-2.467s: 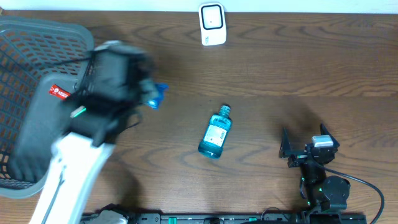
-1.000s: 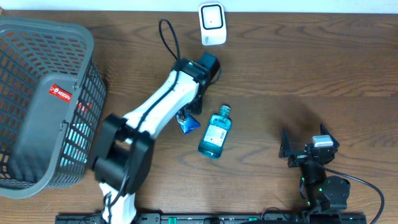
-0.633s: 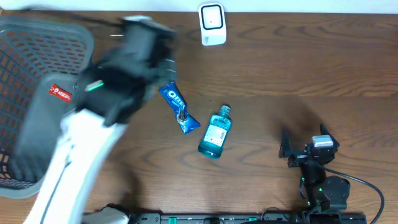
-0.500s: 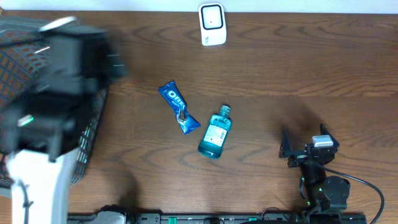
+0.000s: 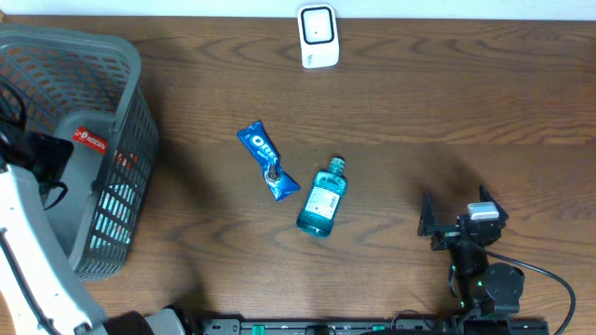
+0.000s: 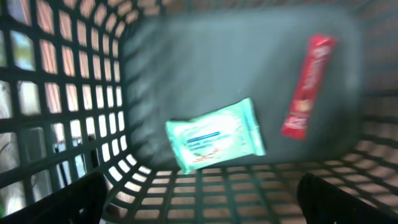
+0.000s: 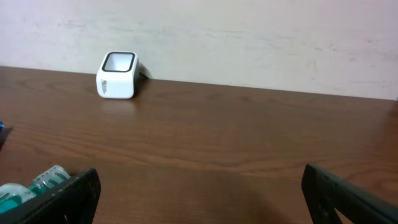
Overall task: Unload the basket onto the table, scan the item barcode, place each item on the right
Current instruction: 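Reach into the basket and grasp the mint-green wipes pack with left gripper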
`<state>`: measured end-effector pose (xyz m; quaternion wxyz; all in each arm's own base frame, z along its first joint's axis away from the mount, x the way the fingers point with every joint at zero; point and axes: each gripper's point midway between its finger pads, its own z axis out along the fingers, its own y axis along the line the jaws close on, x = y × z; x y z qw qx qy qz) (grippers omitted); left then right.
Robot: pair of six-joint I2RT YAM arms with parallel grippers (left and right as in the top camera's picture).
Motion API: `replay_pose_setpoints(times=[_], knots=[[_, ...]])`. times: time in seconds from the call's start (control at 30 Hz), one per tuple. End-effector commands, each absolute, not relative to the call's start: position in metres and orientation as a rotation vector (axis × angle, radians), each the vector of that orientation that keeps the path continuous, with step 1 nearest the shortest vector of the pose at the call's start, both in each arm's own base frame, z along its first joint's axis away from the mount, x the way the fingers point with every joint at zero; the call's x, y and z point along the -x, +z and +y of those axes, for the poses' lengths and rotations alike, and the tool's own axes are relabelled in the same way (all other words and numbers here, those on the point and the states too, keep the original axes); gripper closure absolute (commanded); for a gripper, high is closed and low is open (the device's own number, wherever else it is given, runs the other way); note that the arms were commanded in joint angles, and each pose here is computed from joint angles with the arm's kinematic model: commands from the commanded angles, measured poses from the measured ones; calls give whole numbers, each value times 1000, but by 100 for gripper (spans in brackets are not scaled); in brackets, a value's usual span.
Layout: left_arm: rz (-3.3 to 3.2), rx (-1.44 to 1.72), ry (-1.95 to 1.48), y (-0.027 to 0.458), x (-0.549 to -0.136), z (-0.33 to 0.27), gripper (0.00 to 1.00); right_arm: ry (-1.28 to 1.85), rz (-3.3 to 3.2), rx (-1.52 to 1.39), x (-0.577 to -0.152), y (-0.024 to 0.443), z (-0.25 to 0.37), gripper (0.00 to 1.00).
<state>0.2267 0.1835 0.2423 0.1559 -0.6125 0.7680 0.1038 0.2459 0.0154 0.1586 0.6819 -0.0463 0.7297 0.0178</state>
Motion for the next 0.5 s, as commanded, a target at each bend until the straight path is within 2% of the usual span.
replay_pose_setpoints(times=[0.0, 0.2, 0.47], knots=[[2278, 1825, 294, 210, -218, 186, 2, 48, 1637, 92, -246, 158, 16, 1], [2646, 1527, -5, 154, -241, 168, 2, 48, 1637, 92, -246, 158, 16, 1], [2856, 1485, -33, 117, -228, 176, 2, 48, 1637, 92, -246, 158, 16, 1]])
